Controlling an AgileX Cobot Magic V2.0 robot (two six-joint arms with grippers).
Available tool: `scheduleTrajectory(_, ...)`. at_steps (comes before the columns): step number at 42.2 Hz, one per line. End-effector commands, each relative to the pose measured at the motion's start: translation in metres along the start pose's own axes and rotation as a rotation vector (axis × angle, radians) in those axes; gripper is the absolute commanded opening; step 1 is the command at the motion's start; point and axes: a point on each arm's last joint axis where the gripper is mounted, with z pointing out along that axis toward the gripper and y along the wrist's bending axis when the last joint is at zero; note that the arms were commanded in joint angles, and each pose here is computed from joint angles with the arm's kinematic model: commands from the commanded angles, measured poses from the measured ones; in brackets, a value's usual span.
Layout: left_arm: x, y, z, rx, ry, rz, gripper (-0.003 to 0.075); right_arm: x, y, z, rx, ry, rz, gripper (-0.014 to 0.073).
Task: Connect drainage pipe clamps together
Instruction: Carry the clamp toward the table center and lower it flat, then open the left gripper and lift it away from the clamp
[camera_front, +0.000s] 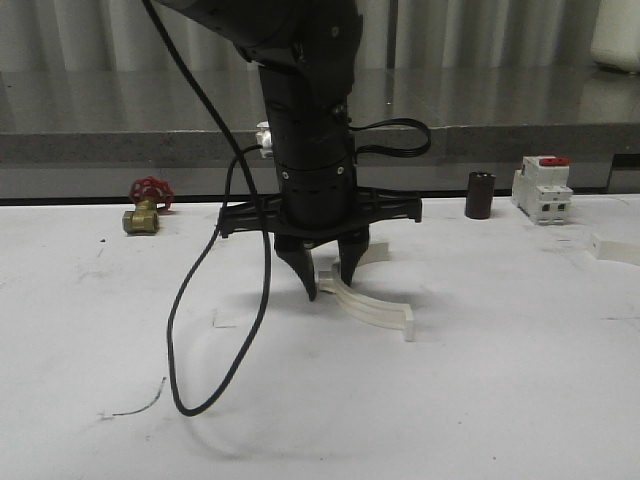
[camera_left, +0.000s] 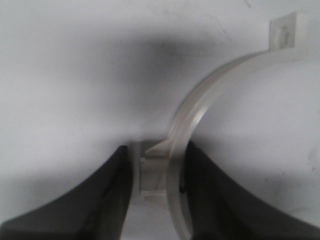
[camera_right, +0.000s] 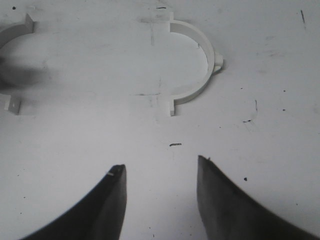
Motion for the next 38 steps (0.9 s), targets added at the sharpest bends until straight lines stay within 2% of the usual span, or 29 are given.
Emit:
scheduleTrajectory(1,-0.01,-0.009,-0.035,0.076,-0.076,-0.014,0.036,-0.012,0.0,-0.006,0.007,-0.081,-0.007,0.0367)
scheduleTrajectory(13,-0.012,-0.01,-0.045,0.092,-0.094,0.009,0.0375,-0.012,0.0,-0.006,0.007,-0.081,-0.007,0.0367)
scheduleTrajectory(19,-0.017,-0.01,-0.079,0.125,-0.159,0.176,0.0375,-0.012,0.0,-0.006,0.007,-0.081,-0.007,0.0367)
scheduleTrajectory(24,-0.018,-0.006,-0.119,0.141,-0.223,0.373,0.0375,-0.012,0.0,-0.006,0.007,-0.081,-0.007,0.0367)
scheduleTrajectory(32,-0.013,0.015,-0.195,0.155,-0.349,0.623,0.0375,-0.012,0.0,-0.006,0.007,-0.081,-0.007,0.0367)
scheduleTrajectory(38,-0.003,0.036,-0.232,0.305,-0.406,0.681,0.0375,-0.012,0.0,-0.006,0.007,-0.081,-0.007,0.0367)
